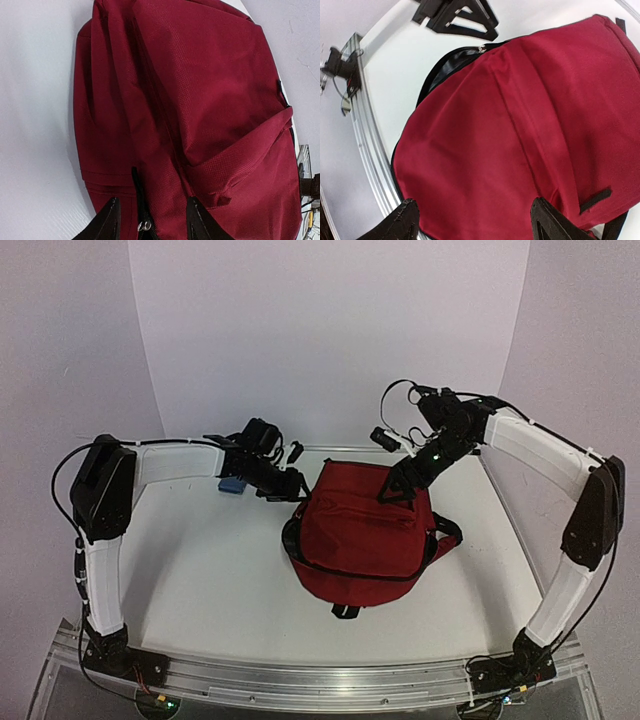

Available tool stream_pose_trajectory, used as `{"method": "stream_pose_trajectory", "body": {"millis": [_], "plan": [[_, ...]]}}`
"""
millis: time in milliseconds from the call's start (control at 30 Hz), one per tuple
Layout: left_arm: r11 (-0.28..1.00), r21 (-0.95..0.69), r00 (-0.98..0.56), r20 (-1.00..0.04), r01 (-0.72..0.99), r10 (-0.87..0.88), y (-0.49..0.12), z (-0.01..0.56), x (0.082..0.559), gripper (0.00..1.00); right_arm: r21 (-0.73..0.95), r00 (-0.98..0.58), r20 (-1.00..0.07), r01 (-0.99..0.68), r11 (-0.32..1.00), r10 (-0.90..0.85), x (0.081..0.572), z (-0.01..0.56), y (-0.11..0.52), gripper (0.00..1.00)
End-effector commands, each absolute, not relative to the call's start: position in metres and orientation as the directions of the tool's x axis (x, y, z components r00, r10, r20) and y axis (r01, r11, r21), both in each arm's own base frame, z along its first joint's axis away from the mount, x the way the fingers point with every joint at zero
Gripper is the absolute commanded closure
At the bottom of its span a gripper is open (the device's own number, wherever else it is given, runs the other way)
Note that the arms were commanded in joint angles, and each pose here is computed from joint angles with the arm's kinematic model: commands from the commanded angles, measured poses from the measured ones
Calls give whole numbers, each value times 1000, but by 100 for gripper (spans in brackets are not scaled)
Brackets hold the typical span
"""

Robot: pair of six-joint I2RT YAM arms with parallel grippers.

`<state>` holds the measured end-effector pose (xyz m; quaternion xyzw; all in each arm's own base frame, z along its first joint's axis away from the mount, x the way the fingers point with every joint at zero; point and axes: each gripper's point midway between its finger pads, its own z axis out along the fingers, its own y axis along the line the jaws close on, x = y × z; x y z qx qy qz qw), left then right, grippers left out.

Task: Pack the student bag
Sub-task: Zip the student bag at the center of the board.

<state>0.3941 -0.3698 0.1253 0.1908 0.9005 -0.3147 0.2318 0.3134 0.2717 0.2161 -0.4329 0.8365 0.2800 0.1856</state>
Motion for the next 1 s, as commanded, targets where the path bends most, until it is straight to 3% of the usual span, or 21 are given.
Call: {"method": "stream_pose_trajectory", "body": {"millis": [0,267,567,967], "plan": [[701,-493,-810,-546,516,213,-382,132,404,58,302,-606,-583,-780,548,-541,345,222,282,24],[707,-512,-834,-512,487,204,-383,117,412,66,288,-639,-573,-743,604,-513,369,203,291,27],[675,-550,-841,-500,491,204,-389,117,407,78,176,-609,-576,-744,644,-545,388,184,320,20],[692,-561,-865,-463,455,193,-381,104,404,78,-3,-542,-558,-755,655,-628,403,160,353,14]]}}
